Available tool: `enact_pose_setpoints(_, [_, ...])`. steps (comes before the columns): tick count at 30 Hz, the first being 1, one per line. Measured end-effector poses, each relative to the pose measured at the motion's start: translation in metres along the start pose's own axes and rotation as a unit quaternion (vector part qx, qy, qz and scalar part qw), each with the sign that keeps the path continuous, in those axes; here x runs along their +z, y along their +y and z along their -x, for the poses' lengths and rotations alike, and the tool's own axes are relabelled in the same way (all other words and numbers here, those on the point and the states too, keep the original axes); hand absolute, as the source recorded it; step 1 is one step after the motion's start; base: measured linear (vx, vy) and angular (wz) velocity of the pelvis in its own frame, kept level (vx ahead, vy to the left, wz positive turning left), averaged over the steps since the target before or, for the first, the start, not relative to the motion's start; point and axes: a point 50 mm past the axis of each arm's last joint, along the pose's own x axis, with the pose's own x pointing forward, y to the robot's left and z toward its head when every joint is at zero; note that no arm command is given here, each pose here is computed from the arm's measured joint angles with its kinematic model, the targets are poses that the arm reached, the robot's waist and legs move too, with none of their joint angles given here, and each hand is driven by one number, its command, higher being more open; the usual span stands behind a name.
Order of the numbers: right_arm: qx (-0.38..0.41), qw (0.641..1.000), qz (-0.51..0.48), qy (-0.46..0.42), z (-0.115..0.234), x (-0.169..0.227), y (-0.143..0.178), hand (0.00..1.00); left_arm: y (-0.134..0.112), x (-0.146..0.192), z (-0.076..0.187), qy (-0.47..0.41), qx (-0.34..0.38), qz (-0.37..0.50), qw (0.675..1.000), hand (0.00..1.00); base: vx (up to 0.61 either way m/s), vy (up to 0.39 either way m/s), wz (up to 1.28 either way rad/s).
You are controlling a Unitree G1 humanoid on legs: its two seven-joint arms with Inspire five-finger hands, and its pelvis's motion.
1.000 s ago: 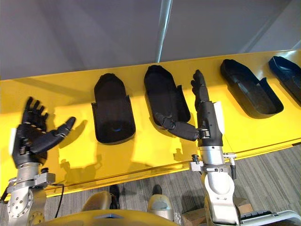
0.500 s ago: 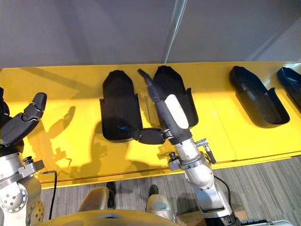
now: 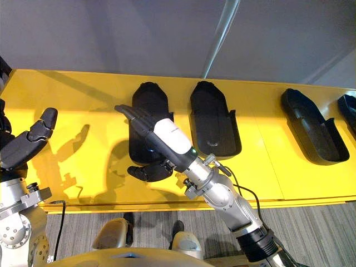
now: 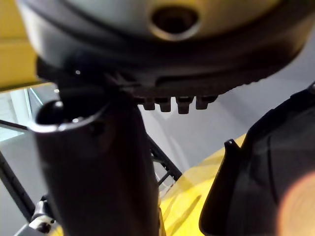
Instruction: Walk over and take three plastic housings, then place them on the shelf
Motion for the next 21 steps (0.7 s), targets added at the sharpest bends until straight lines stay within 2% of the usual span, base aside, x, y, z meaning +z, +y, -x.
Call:
enact_pose_setpoints(4, [0.048, 0.998, 0.034, 0.006, -0.005, -0.006, 0.009, 1.00, -0.001, -0.006, -0.003, 0.006, -0.004, -0.001, 1.000, 1.00, -0.03, -0.015, 0.06])
enact_pose_setpoints(8, [0.059, 0.995, 0.071, 0.041, -0.007, -0.020, 0.014, 1.00, 0.001, -0.012, -0.004, 0.017, -0.012, -0.010, 1.000, 1.00, -0.03, -0.009, 0.00])
enact_pose_setpoints(15, [0.022, 0.992, 0.115, 0.041, -0.014, -0.027, 0.004, 1.00, 0.000, -0.014, -0.005, 0.019, -0.014, -0.006, 1.000, 1.00, -0.01, 0.000, 0.01])
enact_pose_setpoints(21, [-0.013, 0.990, 0.137, 0.042, -0.017, -0.032, -0.001, 1.00, -0.006, -0.023, -0.007, 0.039, -0.032, 0.042, 0.998, 1.00, -0.02, 0.005, 0.05])
